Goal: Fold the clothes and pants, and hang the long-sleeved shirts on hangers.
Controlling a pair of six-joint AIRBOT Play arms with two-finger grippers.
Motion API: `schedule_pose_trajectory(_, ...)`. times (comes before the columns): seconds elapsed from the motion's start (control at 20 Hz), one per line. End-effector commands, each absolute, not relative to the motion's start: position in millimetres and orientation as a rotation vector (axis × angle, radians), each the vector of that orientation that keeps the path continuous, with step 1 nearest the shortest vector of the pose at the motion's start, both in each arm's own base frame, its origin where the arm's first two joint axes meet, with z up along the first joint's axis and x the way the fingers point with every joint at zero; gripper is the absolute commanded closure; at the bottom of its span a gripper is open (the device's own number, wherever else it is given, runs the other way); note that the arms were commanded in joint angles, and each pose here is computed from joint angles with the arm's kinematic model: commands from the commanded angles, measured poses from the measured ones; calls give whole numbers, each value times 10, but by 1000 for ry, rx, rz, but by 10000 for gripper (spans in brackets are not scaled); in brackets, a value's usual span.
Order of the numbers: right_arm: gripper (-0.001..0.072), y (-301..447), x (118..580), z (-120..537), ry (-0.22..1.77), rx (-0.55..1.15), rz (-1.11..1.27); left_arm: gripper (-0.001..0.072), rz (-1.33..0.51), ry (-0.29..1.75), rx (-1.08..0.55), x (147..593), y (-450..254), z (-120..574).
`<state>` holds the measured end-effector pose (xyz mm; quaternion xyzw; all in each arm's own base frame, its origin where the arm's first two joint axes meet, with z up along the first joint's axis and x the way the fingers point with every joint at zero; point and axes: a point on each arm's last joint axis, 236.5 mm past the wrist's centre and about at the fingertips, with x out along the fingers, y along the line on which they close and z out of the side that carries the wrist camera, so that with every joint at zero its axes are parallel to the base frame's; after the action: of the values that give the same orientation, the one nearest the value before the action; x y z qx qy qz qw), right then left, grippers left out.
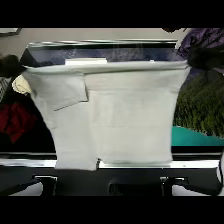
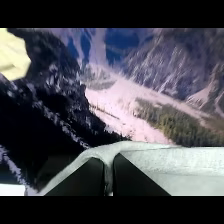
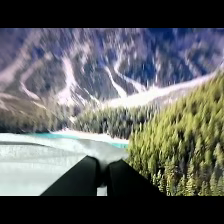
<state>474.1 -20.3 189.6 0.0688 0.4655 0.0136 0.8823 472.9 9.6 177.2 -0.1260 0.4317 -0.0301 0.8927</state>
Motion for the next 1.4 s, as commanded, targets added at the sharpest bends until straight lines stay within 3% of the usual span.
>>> schedule_pose_trajectory(0.0, 677, -298, 5204, 807, 1117, 165, 7, 690, -73, 991, -278, 5404, 29, 590)
schedule_pose_trajectory(0.2, 677, -372, 5634, 190, 1092, 162, -5, 690, -54, 969, -285, 5927, 34, -28)
schedule_pose_trajectory(0.35, 677, -394, 5673, -115, 1131, 161, -10, 689, -53, 959, -284, 6062, 32, -143)
schedule_pose_trajectory(0.65, 677, -357, 5299, -324, 1311, 159, 1, 690, -103, 1263, -277, 5413, -106, -427)
schedule_pose_trajectory(0.85, 677, -327, 4949, -534, 1486, 171, 1, 690, -18, 1462, -288, 4967, -6, -550)
schedule_pose_trajectory(1.35, 676, -274, 4566, -779, 1687, 205, -8, 689, -41, 1610, -271, 4666, -124, -681)
